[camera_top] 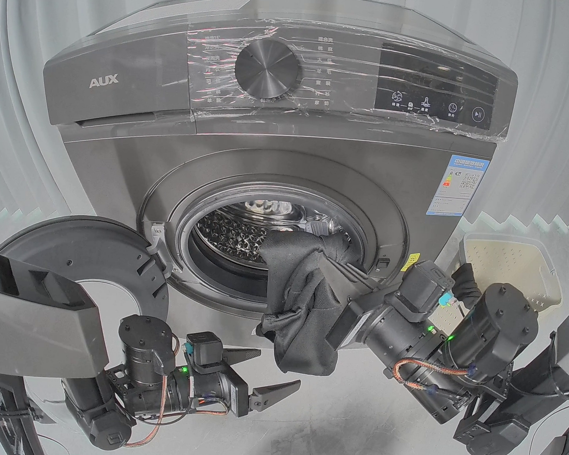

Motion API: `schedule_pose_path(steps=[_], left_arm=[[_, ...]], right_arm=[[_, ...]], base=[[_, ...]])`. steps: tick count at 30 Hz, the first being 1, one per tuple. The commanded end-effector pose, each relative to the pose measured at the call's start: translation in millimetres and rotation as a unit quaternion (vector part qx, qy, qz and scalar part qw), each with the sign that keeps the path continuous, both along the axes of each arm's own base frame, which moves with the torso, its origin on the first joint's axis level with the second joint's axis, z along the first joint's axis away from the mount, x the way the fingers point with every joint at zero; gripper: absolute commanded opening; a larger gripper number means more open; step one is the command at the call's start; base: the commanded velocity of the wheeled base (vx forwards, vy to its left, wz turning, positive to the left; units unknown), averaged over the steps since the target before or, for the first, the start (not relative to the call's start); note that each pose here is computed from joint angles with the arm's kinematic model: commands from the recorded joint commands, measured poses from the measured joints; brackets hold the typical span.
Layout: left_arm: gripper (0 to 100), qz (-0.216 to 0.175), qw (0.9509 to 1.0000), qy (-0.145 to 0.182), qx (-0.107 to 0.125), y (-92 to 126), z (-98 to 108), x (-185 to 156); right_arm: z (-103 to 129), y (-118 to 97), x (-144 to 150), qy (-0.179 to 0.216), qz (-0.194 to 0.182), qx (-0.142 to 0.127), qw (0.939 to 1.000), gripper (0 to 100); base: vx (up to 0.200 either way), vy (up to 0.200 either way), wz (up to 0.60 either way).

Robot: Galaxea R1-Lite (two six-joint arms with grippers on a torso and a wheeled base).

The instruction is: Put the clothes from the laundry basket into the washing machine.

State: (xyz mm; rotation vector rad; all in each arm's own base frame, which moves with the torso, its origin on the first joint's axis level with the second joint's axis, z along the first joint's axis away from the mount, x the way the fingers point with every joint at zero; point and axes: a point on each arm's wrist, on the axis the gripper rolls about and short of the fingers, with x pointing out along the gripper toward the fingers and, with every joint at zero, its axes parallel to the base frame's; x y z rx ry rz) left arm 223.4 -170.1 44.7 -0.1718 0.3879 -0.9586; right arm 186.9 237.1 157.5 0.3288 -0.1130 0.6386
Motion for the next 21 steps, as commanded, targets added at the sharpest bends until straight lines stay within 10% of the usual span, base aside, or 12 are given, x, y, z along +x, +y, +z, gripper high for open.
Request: schedule_pose_path(steps=[1,21], left_arm=[[100,0.006,1.0,0.007,0.002,-3.2,-7.8,6.8],[100,0.017,0.9998,-0.007,-0.01,-21.2,-17.0,28.9]], right_arm=[[0.8,-0.4,-0.6,-0.001,0.001,0.001,1.0,0],[-0.8,-0.6,-2.0,0.002,0.002,-0.001,1.0,0]], base=[[0.0,0.0,0.0],[0.0,0.0,0.0]])
